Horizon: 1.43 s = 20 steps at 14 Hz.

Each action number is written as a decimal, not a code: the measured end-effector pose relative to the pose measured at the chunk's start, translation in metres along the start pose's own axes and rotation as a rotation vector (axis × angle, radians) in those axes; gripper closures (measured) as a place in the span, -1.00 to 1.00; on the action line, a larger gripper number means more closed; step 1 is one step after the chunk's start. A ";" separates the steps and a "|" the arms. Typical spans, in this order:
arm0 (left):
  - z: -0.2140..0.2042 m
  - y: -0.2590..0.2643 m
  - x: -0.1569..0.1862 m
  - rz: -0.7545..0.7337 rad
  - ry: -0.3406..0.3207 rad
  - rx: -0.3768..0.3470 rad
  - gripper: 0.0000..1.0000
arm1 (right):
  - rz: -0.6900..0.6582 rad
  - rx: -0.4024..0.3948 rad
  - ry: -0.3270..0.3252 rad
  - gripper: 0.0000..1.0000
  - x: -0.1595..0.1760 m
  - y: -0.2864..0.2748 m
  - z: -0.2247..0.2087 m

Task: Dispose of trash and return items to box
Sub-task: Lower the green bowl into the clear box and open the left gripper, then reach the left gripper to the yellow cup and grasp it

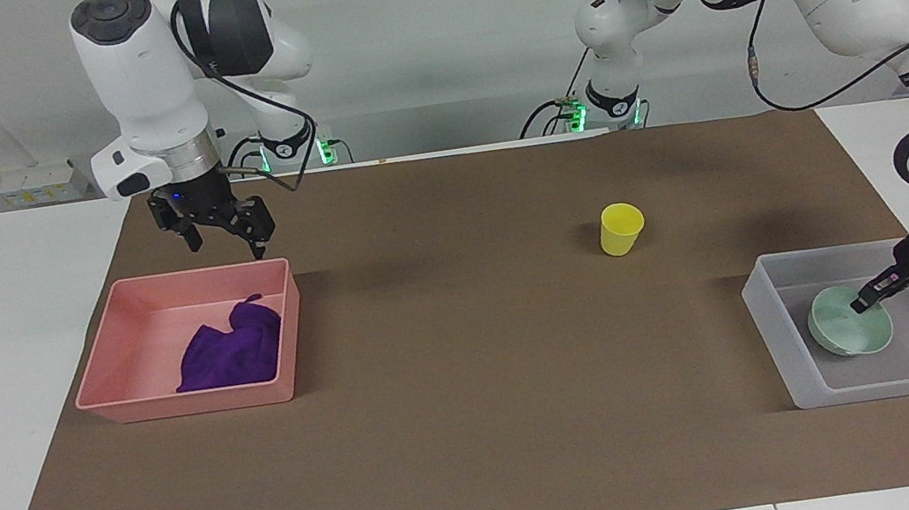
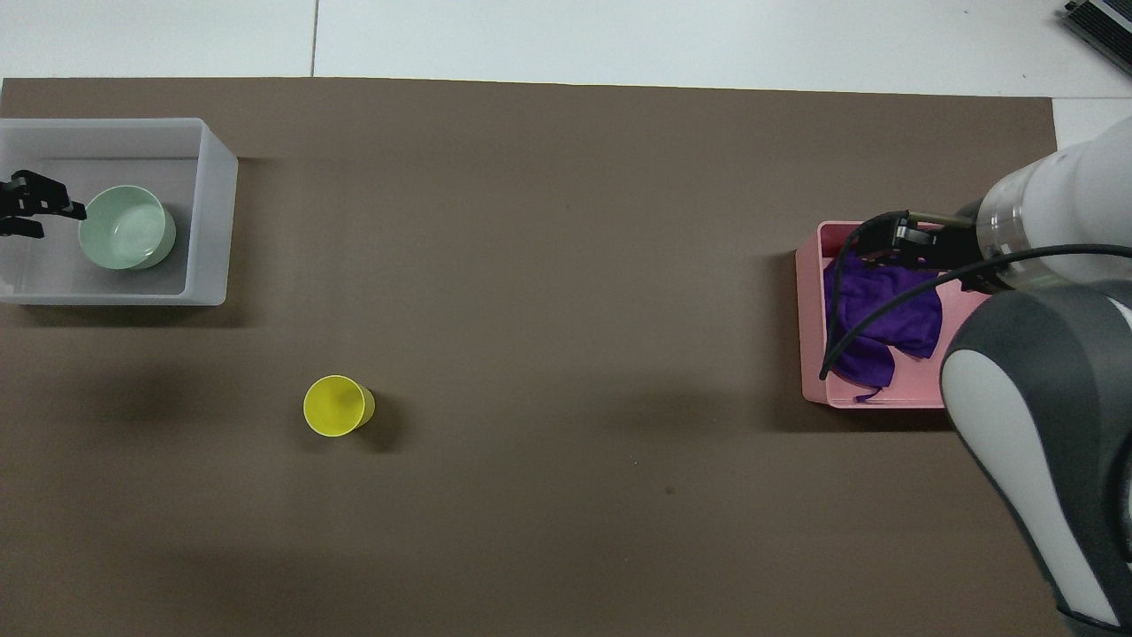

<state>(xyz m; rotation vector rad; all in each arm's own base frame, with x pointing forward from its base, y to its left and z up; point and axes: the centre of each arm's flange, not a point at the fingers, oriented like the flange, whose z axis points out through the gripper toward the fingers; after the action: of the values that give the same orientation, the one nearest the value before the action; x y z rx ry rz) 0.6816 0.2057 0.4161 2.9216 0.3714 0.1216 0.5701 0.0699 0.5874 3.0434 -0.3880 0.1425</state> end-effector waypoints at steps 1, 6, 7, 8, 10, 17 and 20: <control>-0.022 0.013 -0.006 0.017 -0.004 -0.005 -0.81 | -0.006 0.002 0.005 -1.00 0.001 0.001 -0.003; -0.034 0.171 -0.077 0.039 -0.241 0.010 -1.00 | -0.048 0.004 0.018 -1.00 0.000 0.002 -0.011; -0.022 0.210 -0.104 0.062 -0.282 0.031 -1.00 | -0.053 0.001 0.017 -1.00 -0.003 0.002 -0.015; -0.008 0.241 -0.135 0.093 -0.315 0.053 -1.00 | -0.060 -0.003 0.013 -1.00 -0.006 0.002 -0.019; 0.025 0.280 -0.198 0.167 -0.327 0.081 -1.00 | -0.060 -0.011 -0.003 -1.00 -0.013 0.004 -0.027; 0.066 0.253 -0.271 0.209 -0.341 0.109 -1.00 | -0.086 -0.011 -0.065 -1.00 -0.026 0.028 -0.044; 0.074 0.247 -0.270 0.202 -0.343 0.110 -1.00 | -0.085 0.011 -0.084 -1.00 -0.025 0.038 -0.043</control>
<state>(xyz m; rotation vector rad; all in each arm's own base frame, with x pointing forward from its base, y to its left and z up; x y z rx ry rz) 0.4882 -0.1112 0.3779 3.0010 0.0292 -0.3784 0.5331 0.0429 0.6298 3.0782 -0.2629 0.0120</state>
